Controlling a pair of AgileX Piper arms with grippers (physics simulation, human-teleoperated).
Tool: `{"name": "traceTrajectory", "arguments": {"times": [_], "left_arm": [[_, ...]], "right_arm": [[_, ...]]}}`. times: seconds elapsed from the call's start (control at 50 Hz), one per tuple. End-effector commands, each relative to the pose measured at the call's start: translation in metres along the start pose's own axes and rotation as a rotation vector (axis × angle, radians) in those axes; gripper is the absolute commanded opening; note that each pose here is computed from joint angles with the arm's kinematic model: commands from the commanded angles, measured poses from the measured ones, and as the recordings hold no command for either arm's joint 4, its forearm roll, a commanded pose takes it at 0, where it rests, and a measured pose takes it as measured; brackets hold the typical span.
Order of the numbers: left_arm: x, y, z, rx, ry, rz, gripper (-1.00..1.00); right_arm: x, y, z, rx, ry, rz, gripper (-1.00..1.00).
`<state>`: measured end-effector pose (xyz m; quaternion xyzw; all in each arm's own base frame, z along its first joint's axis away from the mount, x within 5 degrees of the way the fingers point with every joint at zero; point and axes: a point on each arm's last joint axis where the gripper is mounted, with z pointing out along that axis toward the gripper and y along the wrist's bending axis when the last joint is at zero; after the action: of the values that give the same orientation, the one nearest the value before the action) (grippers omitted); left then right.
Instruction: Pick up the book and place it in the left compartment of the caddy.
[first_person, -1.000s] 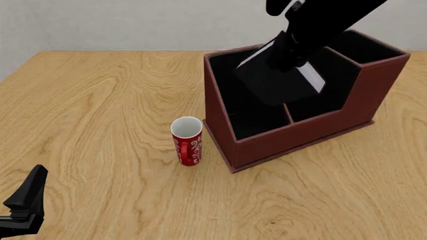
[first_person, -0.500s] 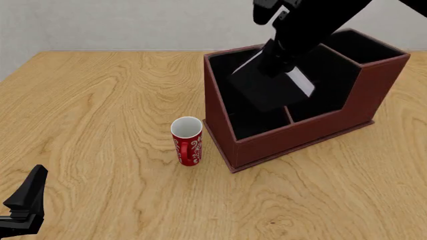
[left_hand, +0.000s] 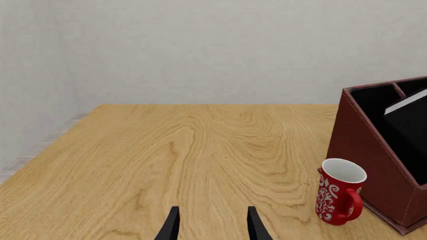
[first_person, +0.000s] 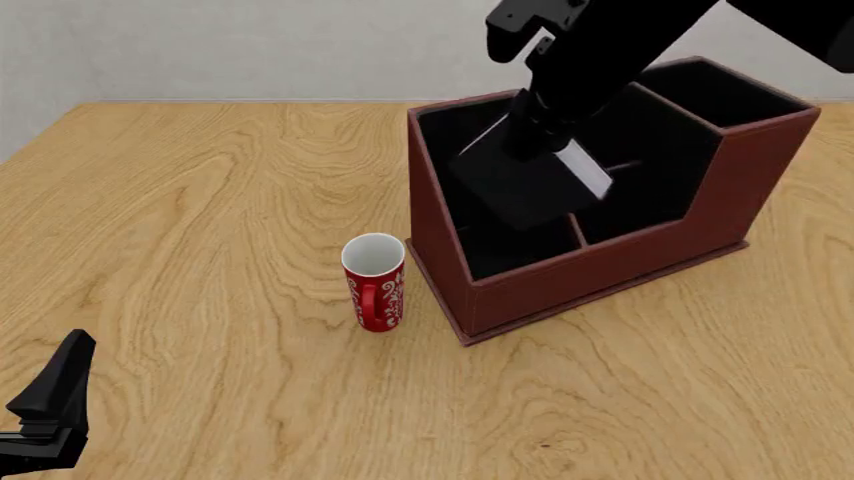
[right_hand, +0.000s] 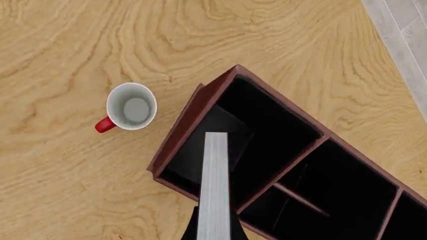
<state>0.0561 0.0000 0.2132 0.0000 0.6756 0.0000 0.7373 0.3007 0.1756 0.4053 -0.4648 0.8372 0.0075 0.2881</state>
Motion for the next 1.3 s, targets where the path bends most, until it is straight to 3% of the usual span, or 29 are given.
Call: {"name": "traceTrajectory", "arguments": {"times": [0.02,1.3], "left_arm": [[0.000,0.000,0.000,0.000,0.000,0.000,1.00],[0.000,0.000,0.000,0.000,0.000,0.000,1.00]], "right_arm": [[-0.004,-0.002,0.005,0.001,0.002,0.029,-1.00],[-0.014,-0.010,0.051,-0.025,0.065,0.103,-1.00]]}}
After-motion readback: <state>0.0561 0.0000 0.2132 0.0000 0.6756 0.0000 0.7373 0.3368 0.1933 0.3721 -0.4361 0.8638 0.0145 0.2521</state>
